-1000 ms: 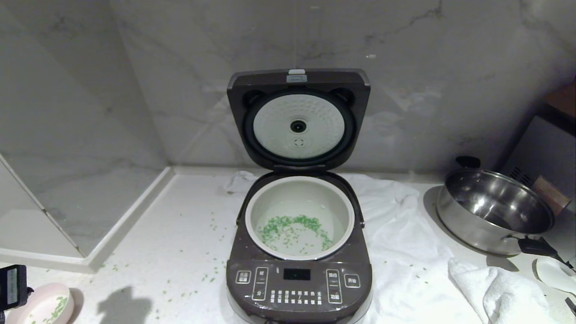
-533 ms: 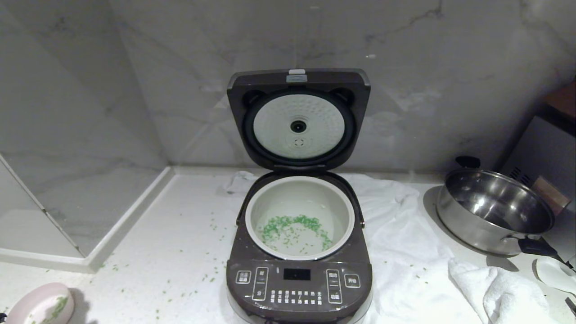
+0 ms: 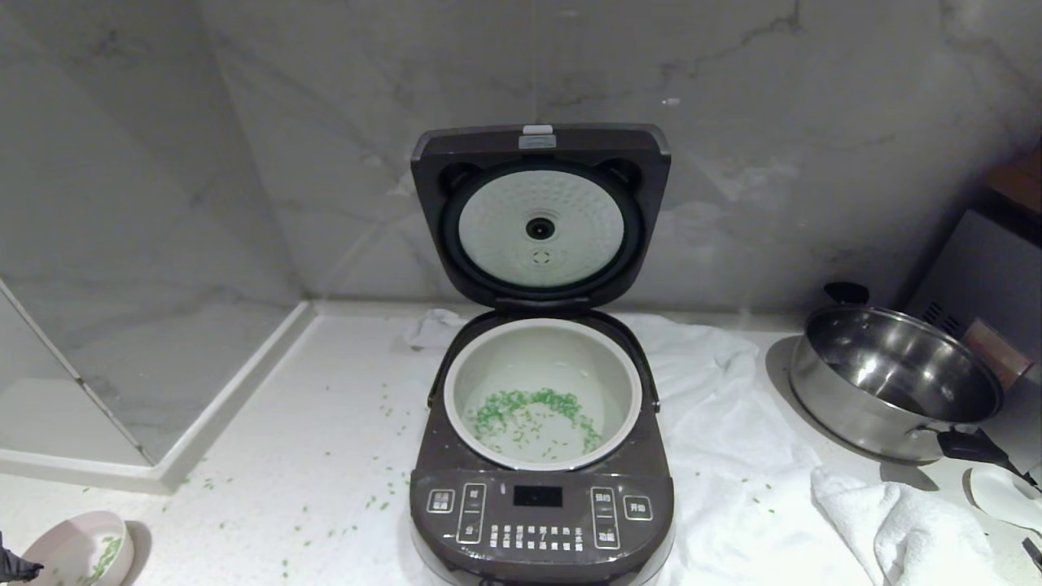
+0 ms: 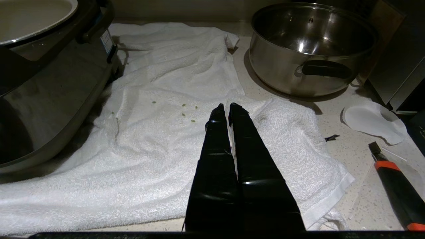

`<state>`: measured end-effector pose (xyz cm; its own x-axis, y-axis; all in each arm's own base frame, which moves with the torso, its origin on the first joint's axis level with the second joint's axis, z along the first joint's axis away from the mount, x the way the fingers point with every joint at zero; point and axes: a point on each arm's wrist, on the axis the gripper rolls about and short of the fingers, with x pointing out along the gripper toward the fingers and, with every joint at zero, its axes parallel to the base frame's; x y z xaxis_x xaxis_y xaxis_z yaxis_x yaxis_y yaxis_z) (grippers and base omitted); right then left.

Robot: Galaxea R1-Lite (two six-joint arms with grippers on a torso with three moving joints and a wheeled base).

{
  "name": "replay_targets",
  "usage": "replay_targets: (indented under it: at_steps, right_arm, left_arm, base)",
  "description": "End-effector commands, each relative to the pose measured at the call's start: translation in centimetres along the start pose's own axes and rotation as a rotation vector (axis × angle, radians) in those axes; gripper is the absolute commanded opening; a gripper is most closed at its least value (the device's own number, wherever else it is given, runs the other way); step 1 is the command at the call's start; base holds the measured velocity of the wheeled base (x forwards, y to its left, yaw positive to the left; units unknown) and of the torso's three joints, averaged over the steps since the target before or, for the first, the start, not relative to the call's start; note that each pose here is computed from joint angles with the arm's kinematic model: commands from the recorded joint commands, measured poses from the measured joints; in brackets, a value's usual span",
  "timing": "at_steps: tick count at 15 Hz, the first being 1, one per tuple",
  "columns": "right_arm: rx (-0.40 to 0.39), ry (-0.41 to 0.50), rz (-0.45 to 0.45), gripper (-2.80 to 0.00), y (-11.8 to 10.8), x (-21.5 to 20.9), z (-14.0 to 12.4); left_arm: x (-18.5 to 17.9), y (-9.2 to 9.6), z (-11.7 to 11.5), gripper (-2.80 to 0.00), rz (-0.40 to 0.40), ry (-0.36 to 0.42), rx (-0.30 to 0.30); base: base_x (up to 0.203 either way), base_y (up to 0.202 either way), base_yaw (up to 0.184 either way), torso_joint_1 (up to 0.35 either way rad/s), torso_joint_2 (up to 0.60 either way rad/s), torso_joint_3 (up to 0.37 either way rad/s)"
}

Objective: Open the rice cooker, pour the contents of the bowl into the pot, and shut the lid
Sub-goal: Pour the water from the bowl into the rice cooker

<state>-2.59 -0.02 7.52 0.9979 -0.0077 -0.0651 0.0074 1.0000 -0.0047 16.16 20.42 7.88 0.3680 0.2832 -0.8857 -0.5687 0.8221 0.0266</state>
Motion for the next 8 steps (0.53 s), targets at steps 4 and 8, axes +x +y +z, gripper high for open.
replay_targets:
  at_steps: [4,8]
  right_arm:
    - [0.000,0.001,0.000,-2.80,0.0,0.0,0.0]
    - [0.000,0.000,0.000,-2.80,0.0,0.0,0.0]
  left_arm:
    - [4.3,0.7,0.5,0.00,-0.018,0.061,-0.053]
    - [7.3,1.1,0.5,0.00,-0.005,0.073,-0.073]
  base:
    - [0.000,0.000,0.000,0.000,0.00,0.000]
    - [0.000,0.000,0.000,0.000,0.00,0.000]
